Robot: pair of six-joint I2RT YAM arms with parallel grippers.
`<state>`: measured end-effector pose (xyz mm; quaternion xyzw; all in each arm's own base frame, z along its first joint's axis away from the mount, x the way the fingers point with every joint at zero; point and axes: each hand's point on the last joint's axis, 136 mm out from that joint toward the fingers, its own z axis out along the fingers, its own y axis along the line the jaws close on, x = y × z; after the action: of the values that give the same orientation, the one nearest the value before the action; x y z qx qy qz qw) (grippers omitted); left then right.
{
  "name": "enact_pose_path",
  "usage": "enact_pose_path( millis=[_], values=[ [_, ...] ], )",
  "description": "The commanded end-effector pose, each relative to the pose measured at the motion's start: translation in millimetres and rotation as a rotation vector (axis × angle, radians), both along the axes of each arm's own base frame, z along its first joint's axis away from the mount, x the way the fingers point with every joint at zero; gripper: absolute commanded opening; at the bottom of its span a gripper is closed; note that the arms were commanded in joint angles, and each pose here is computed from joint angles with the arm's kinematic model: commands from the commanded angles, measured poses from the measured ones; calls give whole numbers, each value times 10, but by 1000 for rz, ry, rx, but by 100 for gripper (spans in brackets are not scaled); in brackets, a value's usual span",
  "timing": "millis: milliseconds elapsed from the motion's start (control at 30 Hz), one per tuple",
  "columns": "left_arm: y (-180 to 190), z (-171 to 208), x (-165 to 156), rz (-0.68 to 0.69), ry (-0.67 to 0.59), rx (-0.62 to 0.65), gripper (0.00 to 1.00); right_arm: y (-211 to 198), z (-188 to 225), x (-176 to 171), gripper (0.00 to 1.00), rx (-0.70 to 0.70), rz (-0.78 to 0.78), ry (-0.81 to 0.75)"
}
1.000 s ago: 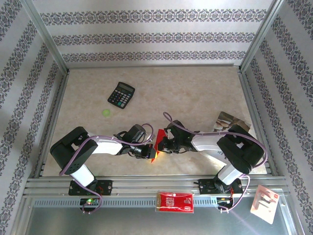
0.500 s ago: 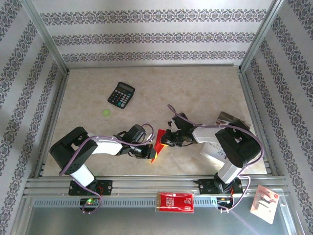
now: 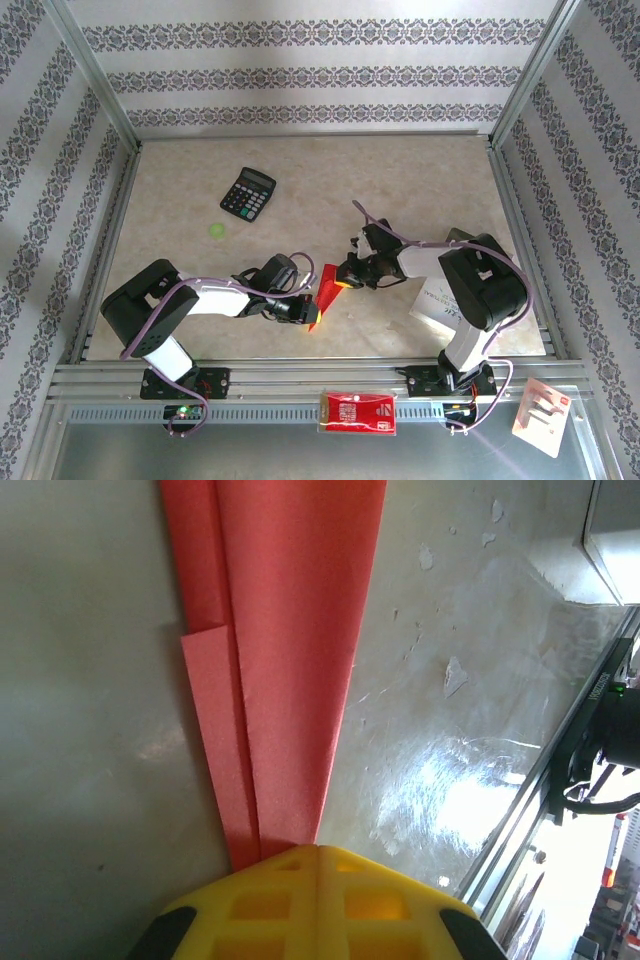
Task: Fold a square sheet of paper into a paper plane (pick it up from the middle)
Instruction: Fold the wing for the fifth time at the center of the table, then move a paper plane to the center of the table.
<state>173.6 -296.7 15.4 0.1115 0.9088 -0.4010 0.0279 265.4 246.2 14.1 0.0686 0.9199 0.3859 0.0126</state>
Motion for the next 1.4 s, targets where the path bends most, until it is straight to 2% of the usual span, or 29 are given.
enact_pose_path(
  millis=[0,367,600,733,833,933,1067,1167,1367],
  values=[
    [506,-462,-359,16,155,240,0,-395,-222,323,5,-162,-120,-61],
    [464,-402,-335,18,149,219,0,-566,-143,654,5,-159,-168,-88],
    [313,-195,-219,27,120,160,0,-664,179,864,5,-153,-160,-152],
    [144,95,-51,47,68,83,10,-668,485,765,9,-165,-135,-221],
    [19,397,93,72,10,2,24,-657,599,514,17,-244,-107,-263],
    [137,574,259,159,-28,-24,33,-629,637,210,26,-362,-96,-294],
    [624,579,496,337,-64,56,39,-451,657,-73,41,-456,-109,-337],
    [879,542,593,418,-69,92,42,-262,639,-170,58,-516,-109,-352],
    [1015,503,634,464,-68,87,44,18,399,-292,80,-593,-136,-322]
  ],
)
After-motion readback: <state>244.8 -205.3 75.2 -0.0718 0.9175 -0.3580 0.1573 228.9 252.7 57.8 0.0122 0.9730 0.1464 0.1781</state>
